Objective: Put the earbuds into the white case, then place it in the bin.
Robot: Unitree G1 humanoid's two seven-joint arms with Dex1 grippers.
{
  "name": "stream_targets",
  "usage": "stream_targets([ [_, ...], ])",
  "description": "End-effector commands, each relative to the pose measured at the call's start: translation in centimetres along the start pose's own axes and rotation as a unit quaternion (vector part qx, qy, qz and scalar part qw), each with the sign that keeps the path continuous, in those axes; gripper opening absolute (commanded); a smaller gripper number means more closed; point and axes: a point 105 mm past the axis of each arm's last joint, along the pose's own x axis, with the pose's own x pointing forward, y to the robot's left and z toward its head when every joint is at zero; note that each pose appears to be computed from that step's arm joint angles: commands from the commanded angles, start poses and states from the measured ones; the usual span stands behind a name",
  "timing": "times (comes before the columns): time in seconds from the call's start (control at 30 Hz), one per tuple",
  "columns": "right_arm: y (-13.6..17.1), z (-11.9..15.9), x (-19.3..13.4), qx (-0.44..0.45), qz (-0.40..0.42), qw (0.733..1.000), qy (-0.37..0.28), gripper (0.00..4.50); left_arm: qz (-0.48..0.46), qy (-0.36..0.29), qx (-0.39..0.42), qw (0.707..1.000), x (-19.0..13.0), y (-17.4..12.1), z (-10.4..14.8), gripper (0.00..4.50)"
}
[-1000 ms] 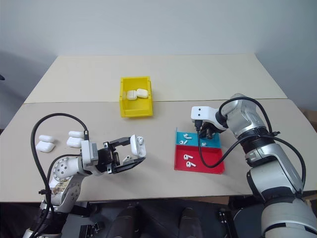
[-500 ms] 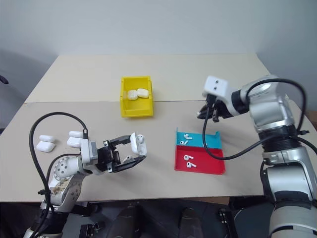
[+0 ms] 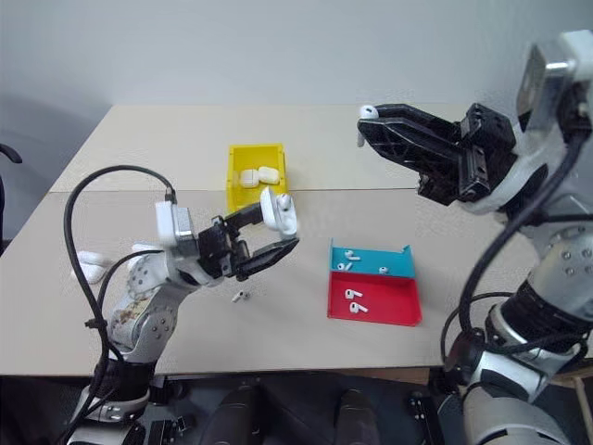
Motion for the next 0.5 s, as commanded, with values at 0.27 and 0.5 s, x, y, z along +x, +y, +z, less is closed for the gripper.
stream_targets([
  [0.27,3.5,-2.4,1.4,0.022,0.021,1.000,0.003,0.63,-0.038,-0.036,0.003,0.999,1.5,-1.0,1.6,2.74],
  [0.5,3.9,-3.9,1.2,0.011,0.015,0.999,0.040,0.63,-0.043,-0.045,0.001,0.998,1.3,-1.2,2.0,2.74],
])
